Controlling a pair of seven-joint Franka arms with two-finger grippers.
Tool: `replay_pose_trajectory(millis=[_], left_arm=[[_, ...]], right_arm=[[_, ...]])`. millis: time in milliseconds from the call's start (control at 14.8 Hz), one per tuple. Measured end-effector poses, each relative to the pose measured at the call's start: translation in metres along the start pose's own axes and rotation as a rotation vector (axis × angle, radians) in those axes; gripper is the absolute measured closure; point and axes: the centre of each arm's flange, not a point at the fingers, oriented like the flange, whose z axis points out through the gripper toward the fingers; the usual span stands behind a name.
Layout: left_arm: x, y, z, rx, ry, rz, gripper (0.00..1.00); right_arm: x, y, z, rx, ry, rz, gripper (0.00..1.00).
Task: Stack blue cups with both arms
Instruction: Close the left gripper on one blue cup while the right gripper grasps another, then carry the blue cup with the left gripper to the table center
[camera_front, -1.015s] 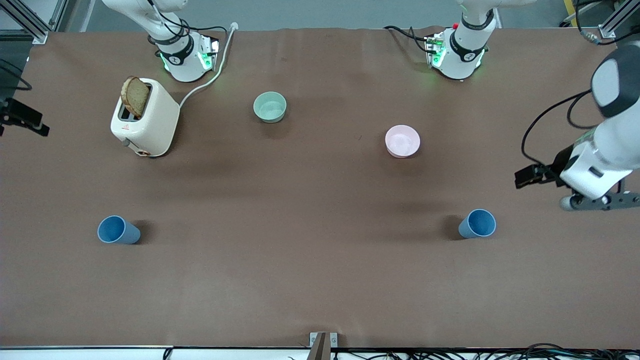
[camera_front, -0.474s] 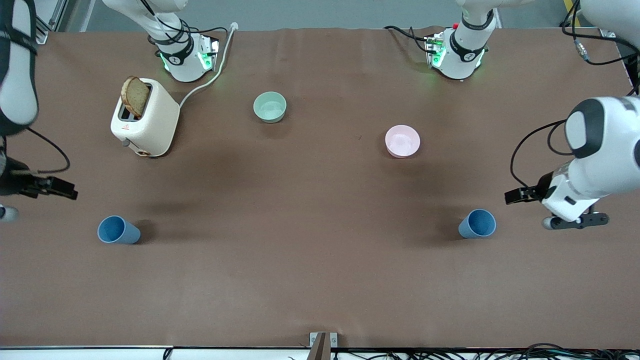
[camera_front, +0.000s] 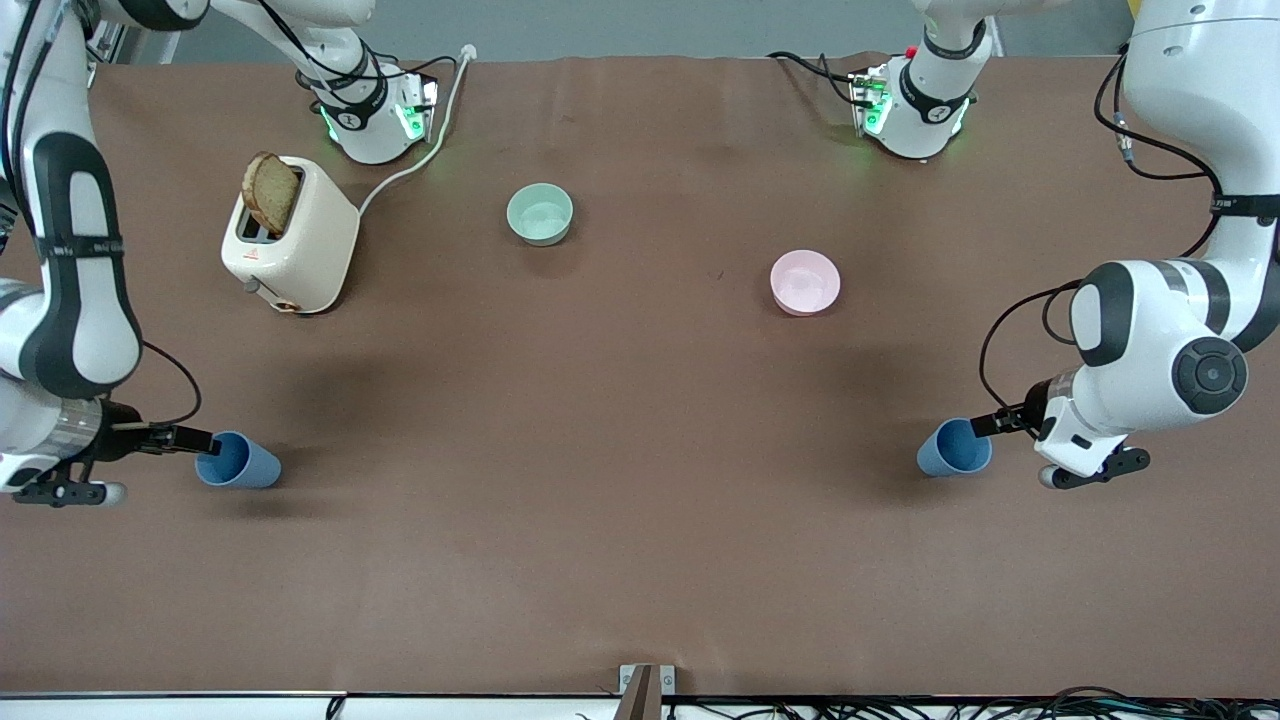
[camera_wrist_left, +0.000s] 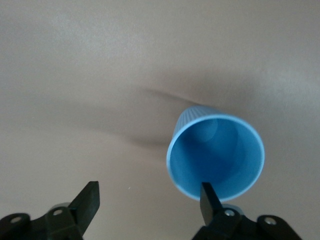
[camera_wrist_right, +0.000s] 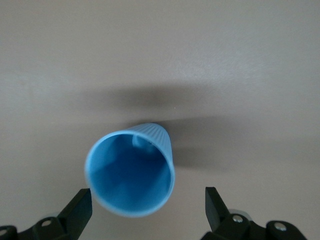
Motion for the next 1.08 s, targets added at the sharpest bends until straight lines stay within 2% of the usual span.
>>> replay_pose_trajectory(millis=[68, 135, 203, 271, 338, 677, 744, 812, 947, 1083], left_arm=[[0.004, 0.002, 0.003, -0.002, 0.003, -0.007, 0.19], [0.007, 0.002, 0.008, -0.004, 0.004, -0.013, 0.19], [0.011, 0.003, 0.016, -0.007, 0.011, -0.015, 0.26], [0.015, 0.004, 0.024, -0.01, 0.016, -0.016, 0.26], [0.017, 0.004, 0.033, -0.012, 0.016, -0.017, 0.31], [0.023, 0.002, 0.046, -0.013, 0.013, -0.024, 0.83], [0.024, 0.001, 0.043, -0.014, 0.016, -0.026, 0.92], [0.025, 0.003, 0.039, -0.017, 0.021, -0.029, 0.94], [0.022, 0.012, 0.031, -0.017, 0.022, -0.067, 0.94], [0.009, 0.036, 0.015, -0.01, -0.006, -0.105, 0.94]], right_arm=[[0.001, 0.007, 0.012, 0.01, 0.006, 0.0, 0.0], [0.002, 0.012, 0.02, 0.019, 0.012, 0.005, 0.02], [0.002, 0.014, 0.025, 0.029, 0.014, 0.01, 0.05], [0.003, 0.015, 0.028, 0.037, 0.017, 0.015, 0.14], [0.004, 0.015, 0.031, 0.038, 0.024, 0.015, 0.25], [0.007, 0.011, 0.032, 0.038, 0.034, 0.008, 0.78], [0.008, 0.009, 0.03, 0.038, 0.037, 0.003, 0.87], [0.01, 0.005, 0.028, 0.038, 0.04, -0.002, 0.96], [0.013, -0.006, 0.011, 0.049, 0.032, -0.022, 0.96], [0.011, -0.026, -0.03, 0.052, 0.022, -0.05, 0.96]])
